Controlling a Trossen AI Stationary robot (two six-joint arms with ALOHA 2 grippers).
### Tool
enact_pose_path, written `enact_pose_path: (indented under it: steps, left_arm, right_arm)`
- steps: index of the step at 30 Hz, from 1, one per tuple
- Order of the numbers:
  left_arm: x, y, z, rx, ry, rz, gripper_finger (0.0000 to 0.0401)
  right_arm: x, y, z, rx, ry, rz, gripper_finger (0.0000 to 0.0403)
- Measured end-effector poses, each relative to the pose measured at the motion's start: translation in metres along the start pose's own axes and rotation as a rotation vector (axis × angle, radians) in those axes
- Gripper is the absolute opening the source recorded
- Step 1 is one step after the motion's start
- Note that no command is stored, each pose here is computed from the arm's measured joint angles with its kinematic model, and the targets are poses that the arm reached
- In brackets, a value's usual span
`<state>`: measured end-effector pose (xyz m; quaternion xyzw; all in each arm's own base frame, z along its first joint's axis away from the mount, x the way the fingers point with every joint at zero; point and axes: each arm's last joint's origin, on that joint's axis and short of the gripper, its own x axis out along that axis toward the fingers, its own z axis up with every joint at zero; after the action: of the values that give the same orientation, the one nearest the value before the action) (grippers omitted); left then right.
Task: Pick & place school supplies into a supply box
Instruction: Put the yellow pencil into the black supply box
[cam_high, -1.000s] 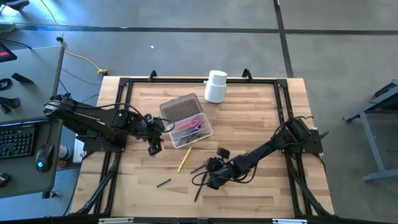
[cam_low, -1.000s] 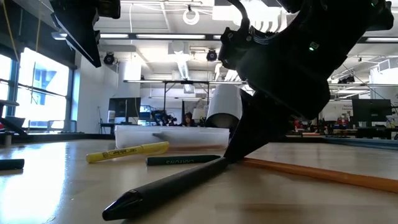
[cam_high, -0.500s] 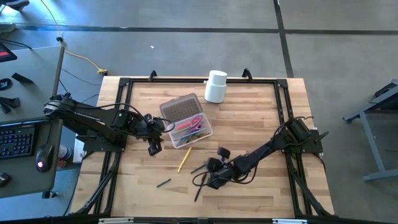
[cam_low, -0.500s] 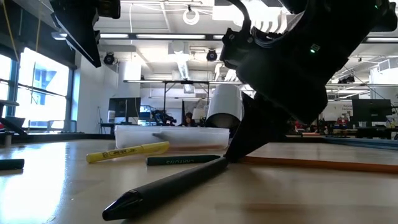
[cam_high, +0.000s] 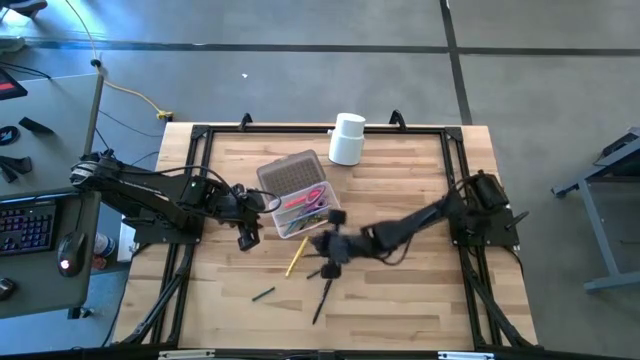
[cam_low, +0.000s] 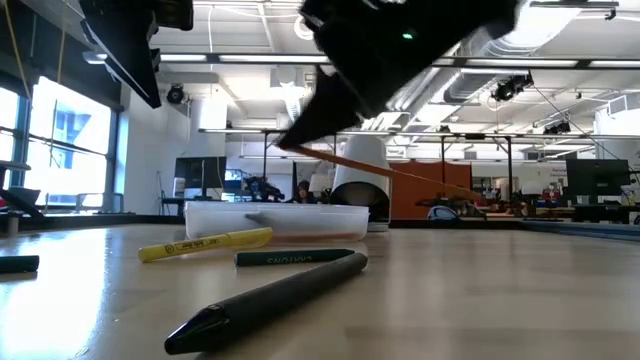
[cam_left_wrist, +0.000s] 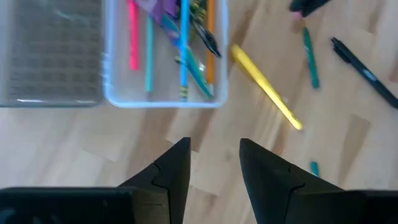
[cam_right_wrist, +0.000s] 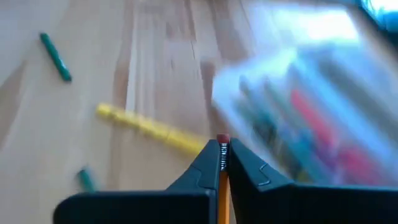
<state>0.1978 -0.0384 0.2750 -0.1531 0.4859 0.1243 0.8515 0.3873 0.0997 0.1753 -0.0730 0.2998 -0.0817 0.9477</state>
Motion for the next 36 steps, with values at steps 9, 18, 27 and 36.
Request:
enact_pose_path:
  steps: [9,18,27,36]
  left_arm:
    - [-0.01,0.001,-0.007,-0.001,0.084,-0.135,0.0172]
    - [-0.024,0.009,-0.009,0.05,-0.02,-0.06,0.0172]
    - [-0.024,0.015,-0.015,0.139,0.019,0.021,0.0172]
    - [-0.024,0.016,-0.015,0.148,0.006,0.062,0.0172]
  right_arm:
    - [0.041,-0.05,0.054,-0.27,-0.113,0.056,0.0004]
    - [0.105,-0.055,0.043,-0.377,0.038,0.071,0.0004]
    - [0.115,-0.064,0.037,-0.387,0.124,0.035,0.0004]
    - [0.116,-0.068,0.034,-0.331,0.143,0.054,0.0034]
